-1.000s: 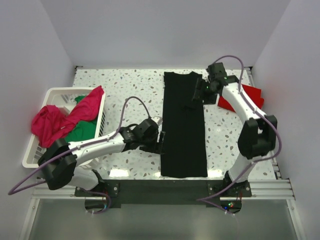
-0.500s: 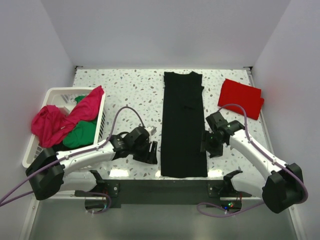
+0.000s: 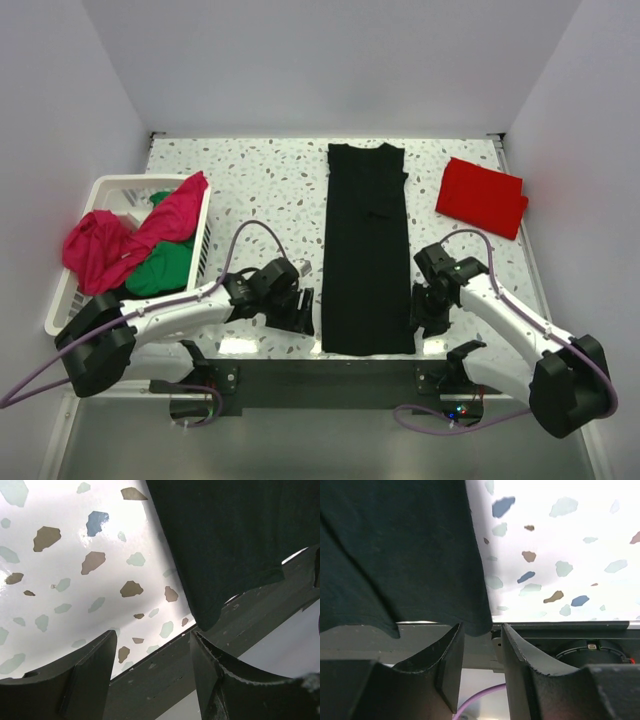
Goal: Fold and stack the t-shirts
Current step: Fold the tshirt
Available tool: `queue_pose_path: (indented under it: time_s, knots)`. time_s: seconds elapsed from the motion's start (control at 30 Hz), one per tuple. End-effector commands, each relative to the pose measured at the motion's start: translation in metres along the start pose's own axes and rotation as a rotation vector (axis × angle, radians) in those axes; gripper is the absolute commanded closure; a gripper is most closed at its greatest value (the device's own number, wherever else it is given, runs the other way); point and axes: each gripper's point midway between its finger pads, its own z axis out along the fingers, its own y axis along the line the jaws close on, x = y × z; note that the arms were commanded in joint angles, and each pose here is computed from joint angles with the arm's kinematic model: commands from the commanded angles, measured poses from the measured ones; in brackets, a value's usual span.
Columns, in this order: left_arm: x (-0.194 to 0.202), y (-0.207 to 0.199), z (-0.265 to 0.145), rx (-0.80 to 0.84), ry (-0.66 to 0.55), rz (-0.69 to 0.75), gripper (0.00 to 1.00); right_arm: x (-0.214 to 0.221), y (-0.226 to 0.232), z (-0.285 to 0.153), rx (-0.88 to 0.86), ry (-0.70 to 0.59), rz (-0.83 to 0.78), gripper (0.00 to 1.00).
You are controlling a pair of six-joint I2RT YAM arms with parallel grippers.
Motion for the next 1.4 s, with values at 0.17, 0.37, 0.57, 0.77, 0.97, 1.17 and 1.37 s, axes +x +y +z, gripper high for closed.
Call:
queue_pose_path:
  time_s: [0.17,0.37,0.57,0.77,0.97,1.17,1.37]
  knots:
    - [-0.005,-0.016,0.003,0.040,0.000,-0.017,0.35,0.025,-0.001,0.011,-0.039,0.078,0.005,0.62]
    - [0.000,-0.015,0.005,0.039,0.010,-0.018,0.35,0.035,0.001,0.017,-0.076,0.091,0.017,0.62]
    - [0.002,-0.015,0.008,0.035,0.017,-0.016,0.35,0.034,0.008,0.023,-0.100,0.077,0.039,0.62]
    - [-0.006,-0.019,0.009,0.031,0.003,-0.012,0.35,0.036,0.005,0.031,-0.082,0.079,0.053,0.69]
    - [-0.014,-0.032,0.019,0.057,0.002,-0.023,0.35,0.036,0.005,0.033,-0.077,0.075,0.060,0.85]
    - [-0.013,-0.038,0.027,0.073,0.015,-0.018,0.36,0.038,0.003,0.031,-0.075,0.073,0.057,0.89]
    - [-0.007,-0.047,0.034,0.096,0.046,-0.002,0.38,0.041,0.001,0.033,-0.073,0.078,0.061,0.89]
